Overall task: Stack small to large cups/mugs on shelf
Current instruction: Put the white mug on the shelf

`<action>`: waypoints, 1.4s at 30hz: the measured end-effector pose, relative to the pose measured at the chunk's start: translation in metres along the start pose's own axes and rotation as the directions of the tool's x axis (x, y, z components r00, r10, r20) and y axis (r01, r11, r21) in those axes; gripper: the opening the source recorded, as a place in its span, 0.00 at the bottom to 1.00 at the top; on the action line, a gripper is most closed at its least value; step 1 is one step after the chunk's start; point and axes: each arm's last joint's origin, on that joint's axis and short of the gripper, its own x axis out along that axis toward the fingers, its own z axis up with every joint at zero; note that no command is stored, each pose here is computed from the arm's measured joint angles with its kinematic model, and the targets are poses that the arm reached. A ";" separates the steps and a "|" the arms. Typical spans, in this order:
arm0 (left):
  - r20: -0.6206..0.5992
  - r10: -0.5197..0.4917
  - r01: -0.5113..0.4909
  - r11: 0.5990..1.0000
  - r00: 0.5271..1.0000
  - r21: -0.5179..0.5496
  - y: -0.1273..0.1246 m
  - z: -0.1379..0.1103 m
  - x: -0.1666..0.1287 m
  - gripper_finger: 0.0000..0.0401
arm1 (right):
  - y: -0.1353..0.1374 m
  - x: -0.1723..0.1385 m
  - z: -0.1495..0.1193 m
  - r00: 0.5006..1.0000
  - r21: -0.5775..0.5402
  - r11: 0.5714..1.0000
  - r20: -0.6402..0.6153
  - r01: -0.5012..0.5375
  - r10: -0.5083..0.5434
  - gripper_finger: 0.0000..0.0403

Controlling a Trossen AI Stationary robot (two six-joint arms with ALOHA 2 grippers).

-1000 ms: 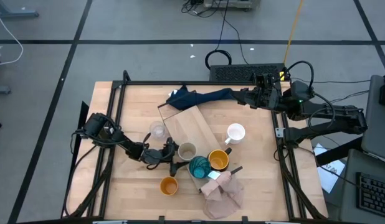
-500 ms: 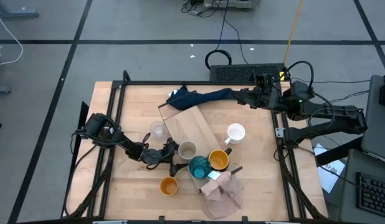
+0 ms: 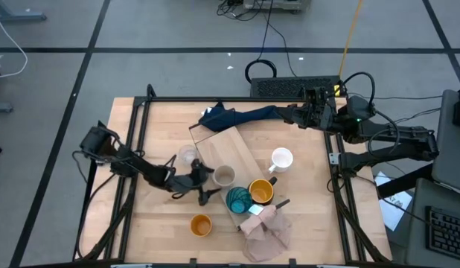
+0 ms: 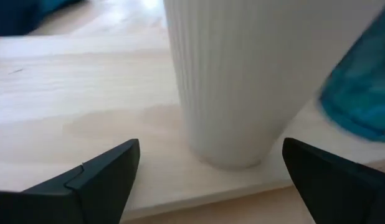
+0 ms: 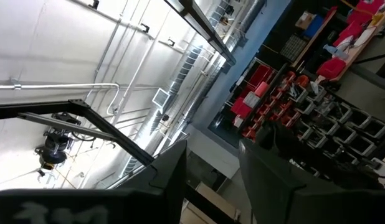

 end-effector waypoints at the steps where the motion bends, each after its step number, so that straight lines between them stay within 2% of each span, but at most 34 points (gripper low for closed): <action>1: -0.009 0.018 -0.018 1.000 1.000 0.005 0.002 0.001 -0.002 0.98 | 0.000 0.000 0.000 1.000 0.000 1.000 0.000 0.000 0.000 0.34; 3: 0.000 0.014 -0.014 1.000 1.000 0.007 0.002 0.007 -0.005 0.98 | 0.000 0.000 0.000 1.000 0.000 1.000 -0.001 0.000 0.000 0.34; 9: 0.033 -0.104 0.105 0.995 0.994 -0.001 -0.002 0.021 -0.013 0.98 | -0.001 0.000 0.001 1.000 -0.031 1.000 0.004 0.003 -0.002 0.34; 19: -0.052 -0.105 0.104 0.994 0.993 -0.013 -0.002 0.025 -0.032 0.98 | -0.005 -0.001 0.009 1.000 -0.018 1.000 -0.027 -0.001 0.001 0.34; 22: -0.069 -0.128 0.126 0.991 0.989 -0.034 0.000 0.031 -0.041 0.98 | -0.012 -0.002 0.006 0.995 0.019 0.998 -0.078 0.059 -0.057 0.34; 26: -0.099 -0.181 0.168 0.977 0.978 -0.128 0.003 0.038 -0.053 0.98 | -0.023 -0.004 -0.002 0.970 0.054 0.985 -0.192 0.164 -0.151 0.34; 28: -0.108 -0.238 0.215 0.958 0.965 -0.191 0.003 0.042 -0.060 0.98 | -0.030 -0.006 -0.007 0.945 0.043 0.972 -0.249 0.230 -0.213 0.34; 31: -0.079 -0.331 0.293 0.905 0.940 -0.309 0.001 0.051 -0.067 0.98 | -0.039 -0.006 -0.010 0.920 -0.098 0.960 -0.275 0.262 -0.279 0.34; 34: -0.056 -0.413 0.355 0.838 0.909 -0.414 0.000 0.058 -0.075 0.98 | -0.042 -0.004 -0.010 0.924 -0.224 0.940 -0.225 0.258 -0.308 0.34; 37: -0.029 -0.468 0.392 0.771 0.883 -0.502 0.001 0.065 -0.083 0.98 | -0.053 -0.006 -0.010 0.910 -0.284 0.910 -0.198 0.303 -0.365 0.34; 40: 0.051 -0.524 0.452 0.678 0.850 -0.580 0.000 0.076 -0.091 0.98 | -0.068 -0.012 -0.012 0.865 -0.366 0.864 -0.233 0.346 -0.445 0.34; 42: 0.114 -0.540 0.491 0.632 0.834 -0.599 0.000 0.083 -0.097 0.98 | -0.078 -0.018 -0.012 0.817 -0.409 0.823 -0.254 0.394 -0.518 0.34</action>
